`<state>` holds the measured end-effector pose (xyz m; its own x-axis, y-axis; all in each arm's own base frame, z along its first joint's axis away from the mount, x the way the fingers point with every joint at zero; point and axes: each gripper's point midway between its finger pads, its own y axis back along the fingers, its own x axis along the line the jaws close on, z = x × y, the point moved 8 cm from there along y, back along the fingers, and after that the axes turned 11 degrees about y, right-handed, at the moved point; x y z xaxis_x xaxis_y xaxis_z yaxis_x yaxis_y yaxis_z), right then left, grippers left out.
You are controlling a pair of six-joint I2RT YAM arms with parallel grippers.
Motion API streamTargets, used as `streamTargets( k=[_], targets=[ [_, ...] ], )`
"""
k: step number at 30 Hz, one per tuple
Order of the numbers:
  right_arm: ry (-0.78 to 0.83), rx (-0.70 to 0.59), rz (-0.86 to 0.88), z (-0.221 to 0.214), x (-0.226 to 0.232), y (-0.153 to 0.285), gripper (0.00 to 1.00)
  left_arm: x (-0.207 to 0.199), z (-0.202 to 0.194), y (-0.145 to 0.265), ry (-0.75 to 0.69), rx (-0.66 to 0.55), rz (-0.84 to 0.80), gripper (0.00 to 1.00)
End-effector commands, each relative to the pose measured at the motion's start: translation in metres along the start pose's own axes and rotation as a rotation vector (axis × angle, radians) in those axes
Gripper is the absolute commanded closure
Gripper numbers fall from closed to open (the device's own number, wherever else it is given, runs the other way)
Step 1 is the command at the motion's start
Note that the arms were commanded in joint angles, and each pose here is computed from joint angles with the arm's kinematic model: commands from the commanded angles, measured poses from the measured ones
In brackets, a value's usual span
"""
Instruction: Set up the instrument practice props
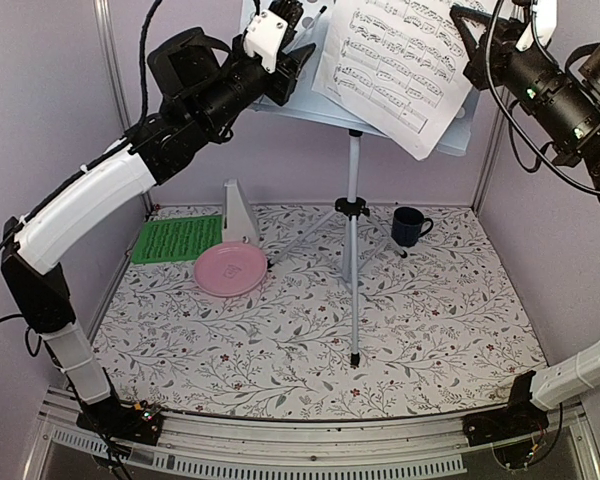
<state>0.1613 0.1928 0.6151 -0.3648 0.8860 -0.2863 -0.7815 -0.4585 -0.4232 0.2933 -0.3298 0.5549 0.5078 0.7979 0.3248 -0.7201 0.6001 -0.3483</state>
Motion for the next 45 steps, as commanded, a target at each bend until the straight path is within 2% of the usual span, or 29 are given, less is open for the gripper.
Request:
streamTargets(
  k=[1, 6, 16, 23, 29, 36, 45],
  targets=[
    [0.01, -0.035, -0.069, 0.01, -0.009, -0.002, 1.0, 0.006, 0.008, -0.001, -0.034, -0.007, 0.05, 0.68],
    [0.021, -0.035, -0.107, 0.008, -0.009, -0.006, 1.0, 0.007, 0.009, -0.003, -0.048, -0.012, 0.07, 0.79],
    [0.042, -0.034, -0.141, 0.007, -0.008, -0.011, 1.0, 0.008, 0.002, -0.009, -0.077, 0.024, 0.097, 0.82],
    [0.056, -0.023, -0.154, 0.004, -0.007, -0.013, 1.0, 0.011, 0.006, -0.007, -0.043, -0.009, 0.133, 1.0],
    [0.065, -0.016, -0.161, 0.001, -0.005, -0.016, 1.0, 0.016, 0.01, 0.006, 0.024, -0.109, 0.182, 1.0],
    [0.082, -0.013, -0.188, -0.002, -0.001, -0.022, 1.0, 0.016, 0.015, 0.019, 0.076, -0.212, 0.166, 1.0],
    [0.129, -0.043, -0.187, -0.005, 0.01, -0.038, 1.0, 0.007, 0.012, 0.029, 0.056, -0.282, 0.081, 1.0]
  ],
)
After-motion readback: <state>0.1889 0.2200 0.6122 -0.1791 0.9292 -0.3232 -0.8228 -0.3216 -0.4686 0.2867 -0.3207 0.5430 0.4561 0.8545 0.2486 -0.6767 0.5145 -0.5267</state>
